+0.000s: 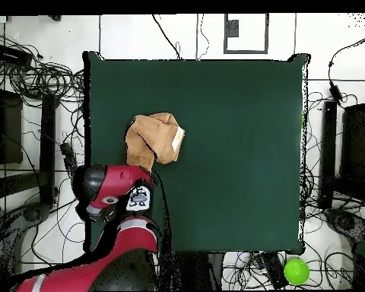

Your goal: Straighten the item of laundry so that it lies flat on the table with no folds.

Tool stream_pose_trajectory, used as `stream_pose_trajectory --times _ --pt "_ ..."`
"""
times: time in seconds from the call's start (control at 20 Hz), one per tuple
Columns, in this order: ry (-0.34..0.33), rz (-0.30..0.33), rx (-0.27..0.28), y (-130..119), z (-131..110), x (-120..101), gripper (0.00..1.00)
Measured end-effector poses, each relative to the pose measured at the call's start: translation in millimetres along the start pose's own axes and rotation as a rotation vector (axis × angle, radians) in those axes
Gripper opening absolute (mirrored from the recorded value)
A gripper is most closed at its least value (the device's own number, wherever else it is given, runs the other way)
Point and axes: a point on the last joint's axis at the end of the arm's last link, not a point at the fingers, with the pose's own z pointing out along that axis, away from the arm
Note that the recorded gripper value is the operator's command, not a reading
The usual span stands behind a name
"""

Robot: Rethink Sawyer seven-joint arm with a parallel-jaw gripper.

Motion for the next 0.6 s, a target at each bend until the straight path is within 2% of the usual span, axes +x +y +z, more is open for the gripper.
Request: stream_pose_trajectory --times 0.3,0.45,0.55,0.6 --pt "0.002 -0.013 0.036 -20.4 -28.3 -16.1 1.0" --pt "-0.049 -0.029 0.056 -32.7 -46.7 -27.7 1.0" --pt "-0.116 -0.043 0.06 -42.3 -70.7 -38.6 1.0" --pt "-0.12 -0.045 0.06 -42.8 -72.5 -39.2 1.0"
